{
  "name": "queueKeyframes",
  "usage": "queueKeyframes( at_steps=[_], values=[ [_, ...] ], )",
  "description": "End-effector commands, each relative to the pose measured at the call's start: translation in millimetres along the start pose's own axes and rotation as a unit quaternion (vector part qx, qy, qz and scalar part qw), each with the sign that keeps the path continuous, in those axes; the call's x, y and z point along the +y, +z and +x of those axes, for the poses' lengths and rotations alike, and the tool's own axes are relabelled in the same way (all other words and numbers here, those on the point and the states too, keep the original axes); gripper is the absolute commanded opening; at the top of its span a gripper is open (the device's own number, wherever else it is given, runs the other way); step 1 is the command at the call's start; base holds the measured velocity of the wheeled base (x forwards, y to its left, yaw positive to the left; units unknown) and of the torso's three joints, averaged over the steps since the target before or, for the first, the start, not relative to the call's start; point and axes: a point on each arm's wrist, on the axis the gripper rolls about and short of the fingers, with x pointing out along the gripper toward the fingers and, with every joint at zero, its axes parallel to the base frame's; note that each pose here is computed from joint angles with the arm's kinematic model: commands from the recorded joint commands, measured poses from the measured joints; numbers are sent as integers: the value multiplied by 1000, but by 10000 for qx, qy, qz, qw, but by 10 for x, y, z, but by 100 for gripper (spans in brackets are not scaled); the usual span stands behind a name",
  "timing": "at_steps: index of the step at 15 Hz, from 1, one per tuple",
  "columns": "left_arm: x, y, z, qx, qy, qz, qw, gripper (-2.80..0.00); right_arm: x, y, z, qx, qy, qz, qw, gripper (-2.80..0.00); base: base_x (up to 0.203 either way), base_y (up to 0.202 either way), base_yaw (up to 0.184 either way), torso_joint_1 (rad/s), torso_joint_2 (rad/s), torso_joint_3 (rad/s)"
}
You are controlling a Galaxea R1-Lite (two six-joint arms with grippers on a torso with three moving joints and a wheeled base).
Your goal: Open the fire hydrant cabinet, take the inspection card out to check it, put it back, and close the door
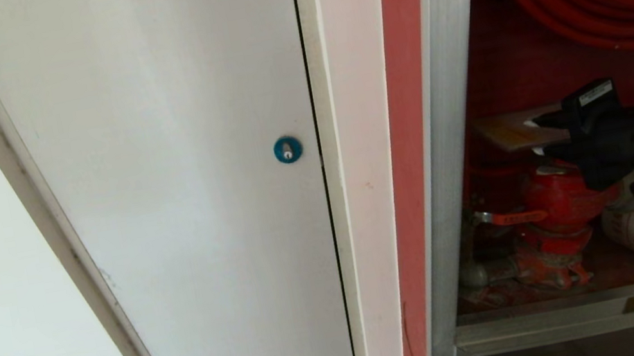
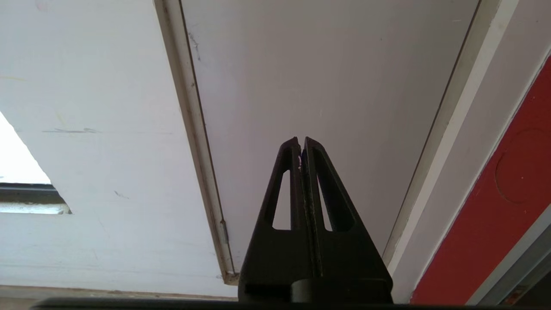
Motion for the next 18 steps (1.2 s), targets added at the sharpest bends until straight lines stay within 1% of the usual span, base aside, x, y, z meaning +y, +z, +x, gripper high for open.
queueKeyframes(
  at_steps=[1,5,7,9,11,13,15,16,17,18],
  values=[
    [0,0,0,-2,4,-2,10000,-280,8,2,-12,-1,25,37,10000,-280,0,0,0,0,0,0],
    [0,0,1,5,4,-2,10000,-280,44,12,-96,14,117,44,9999,-280,0,0,0,0,0,0],
    [0,0,0,2,4,-2,10000,-280,71,25,-214,40,135,40,9999,-280,0,0,0,0,0,0],
    [0,0,0,-2,4,-2,10000,-280,147,52,-480,167,380,28,9991,-280,0,0,0,0,0,0],
    [0,0,0,-2,4,-2,10000,-280,203,64,-814,484,647,-54,9967,-280,0,0,0,0,0,0],
    [0,0,1,5,4,-2,10000,-280,210,50,-1204,885,720,-362,9928,-280,0,0,0,0,0,0],
    [0,0,0,-2,4,-2,10000,-280,194,52,-1575,1244,468,-754,9883,-280,0,0,0,0,0,0],
    [0,0,0,-2,4,-2,10000,-280,195,65,-1756,1320,425,-998,9853,-280,0,0,0,0,0,0],
    [0,0,0,-2,4,-2,10000,-280,173,72,-1919,1330,471,-1304,9814,-280,0,0,0,0,0,0],
    [0,0,0,-2,4,-2,10000,-280,143,81,-2101,1272,640,-1625,9764,-280,0,0,0,0,0,0]
  ],
)
